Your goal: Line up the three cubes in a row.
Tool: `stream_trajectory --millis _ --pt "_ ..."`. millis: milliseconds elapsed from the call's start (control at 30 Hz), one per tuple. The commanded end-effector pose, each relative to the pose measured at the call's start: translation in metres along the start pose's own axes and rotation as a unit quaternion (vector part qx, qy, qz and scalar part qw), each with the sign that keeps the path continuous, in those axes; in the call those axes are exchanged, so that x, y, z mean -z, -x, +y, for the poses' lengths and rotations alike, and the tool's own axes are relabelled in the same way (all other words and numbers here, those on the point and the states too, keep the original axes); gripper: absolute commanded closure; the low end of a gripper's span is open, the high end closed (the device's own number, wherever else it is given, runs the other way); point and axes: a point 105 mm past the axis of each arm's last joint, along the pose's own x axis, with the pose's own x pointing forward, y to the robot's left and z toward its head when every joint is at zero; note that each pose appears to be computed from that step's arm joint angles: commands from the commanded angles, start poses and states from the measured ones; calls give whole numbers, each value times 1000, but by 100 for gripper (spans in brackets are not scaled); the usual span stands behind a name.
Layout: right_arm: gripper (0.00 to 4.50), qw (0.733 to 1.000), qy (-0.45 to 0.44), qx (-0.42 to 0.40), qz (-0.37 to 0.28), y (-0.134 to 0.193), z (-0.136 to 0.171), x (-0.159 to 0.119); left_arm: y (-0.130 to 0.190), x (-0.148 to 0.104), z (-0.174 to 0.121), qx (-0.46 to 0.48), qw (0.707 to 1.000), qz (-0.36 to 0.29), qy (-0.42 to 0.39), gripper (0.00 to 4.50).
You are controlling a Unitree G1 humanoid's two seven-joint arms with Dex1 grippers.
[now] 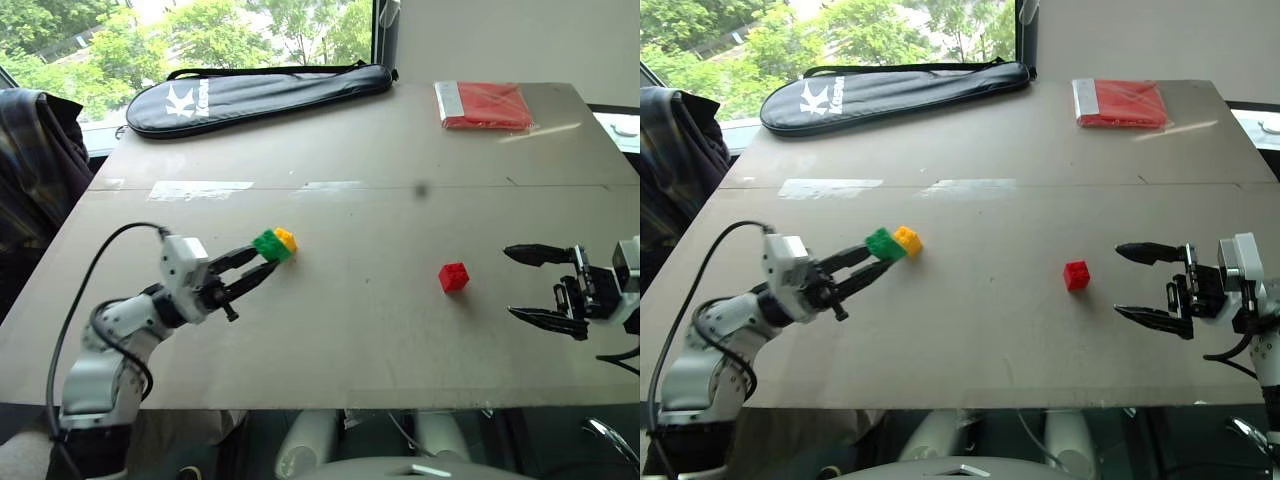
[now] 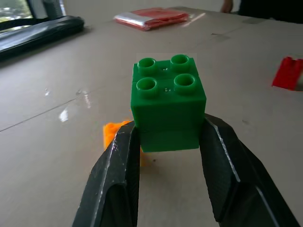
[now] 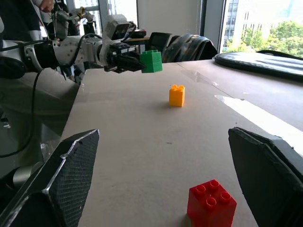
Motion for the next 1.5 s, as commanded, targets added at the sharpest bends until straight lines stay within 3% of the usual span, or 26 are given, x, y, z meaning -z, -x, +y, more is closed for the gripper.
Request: stream_trajectory --millis 33,200,433,933,1500 --pt "0 1000 24 9 5 10 0 -6 -35 -6 -13 140 989 19 -34 322" --pt "0 999 26 17 13 15 3 3 -91 -6 -16 255 964 47 -59 322" --pt "0 999 42 26 7 11 0 5 -129 6 -26 276 956 67 -69 322" --pt "0 998 51 38 2 6 -5 1 -147 24 -62 192 976 80 -64 322" --pt "0 998 56 41 4 6 -9 1 -146 39 -60 163 982 84 -52 322"
